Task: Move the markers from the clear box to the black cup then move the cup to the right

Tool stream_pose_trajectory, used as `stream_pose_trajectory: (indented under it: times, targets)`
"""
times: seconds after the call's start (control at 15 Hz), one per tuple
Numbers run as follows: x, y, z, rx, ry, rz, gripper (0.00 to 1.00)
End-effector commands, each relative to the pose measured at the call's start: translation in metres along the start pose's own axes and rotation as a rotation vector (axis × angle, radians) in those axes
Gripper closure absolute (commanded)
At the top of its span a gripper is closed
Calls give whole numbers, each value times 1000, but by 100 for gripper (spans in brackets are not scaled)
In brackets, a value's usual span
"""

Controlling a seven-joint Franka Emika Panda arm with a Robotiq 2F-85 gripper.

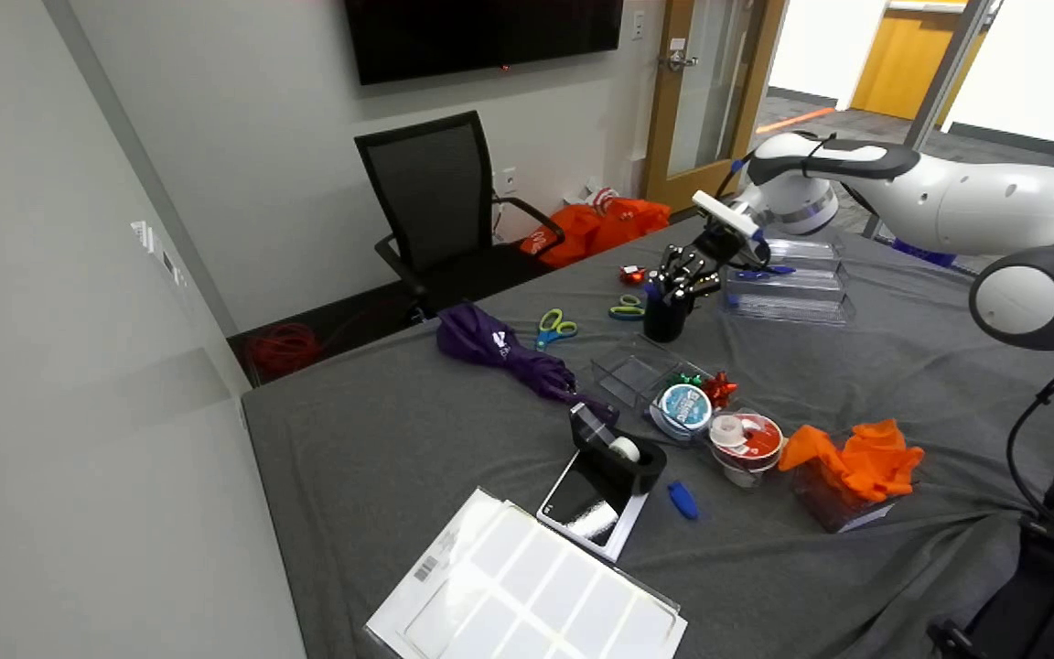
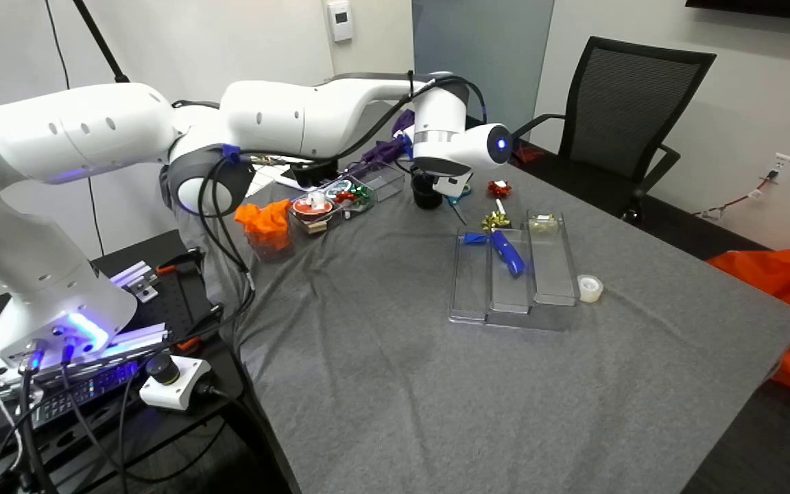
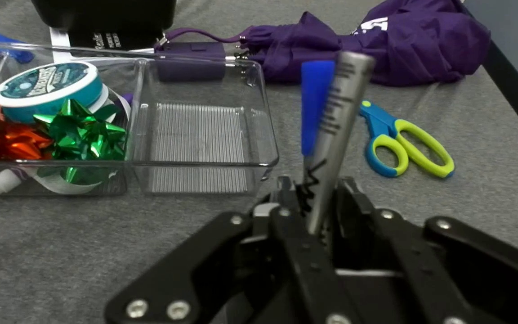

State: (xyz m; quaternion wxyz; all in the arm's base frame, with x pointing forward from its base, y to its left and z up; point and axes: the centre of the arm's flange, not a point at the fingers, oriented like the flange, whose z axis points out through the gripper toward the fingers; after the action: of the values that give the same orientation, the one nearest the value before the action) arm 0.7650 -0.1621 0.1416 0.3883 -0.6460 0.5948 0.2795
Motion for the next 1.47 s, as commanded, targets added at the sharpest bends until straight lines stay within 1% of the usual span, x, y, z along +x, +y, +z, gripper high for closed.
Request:
stream_pose_trajectory:
  times: [0.0,0.27,0.33,0.4,0.47,0.6,0.73,0.87,1.07,1.4]
  targets:
    - [25,-35,-9,-12,18,-8,36]
    - [15,-29,-16,-12,2,-22,8]
    - [9,-27,-19,-11,-5,-31,3]
    - [1,-24,-24,-11,-14,-43,5]
    - [-6,-22,-28,-8,-24,-55,1]
    - [-19,-21,-36,-10,-41,-73,0]
    - [-28,-22,-46,-25,-29,-67,0]
    - [-29,-27,-57,-13,43,-33,0]
    - [-25,-35,-72,-11,157,50,0]
    - [-19,-45,-70,-38,388,167,0]
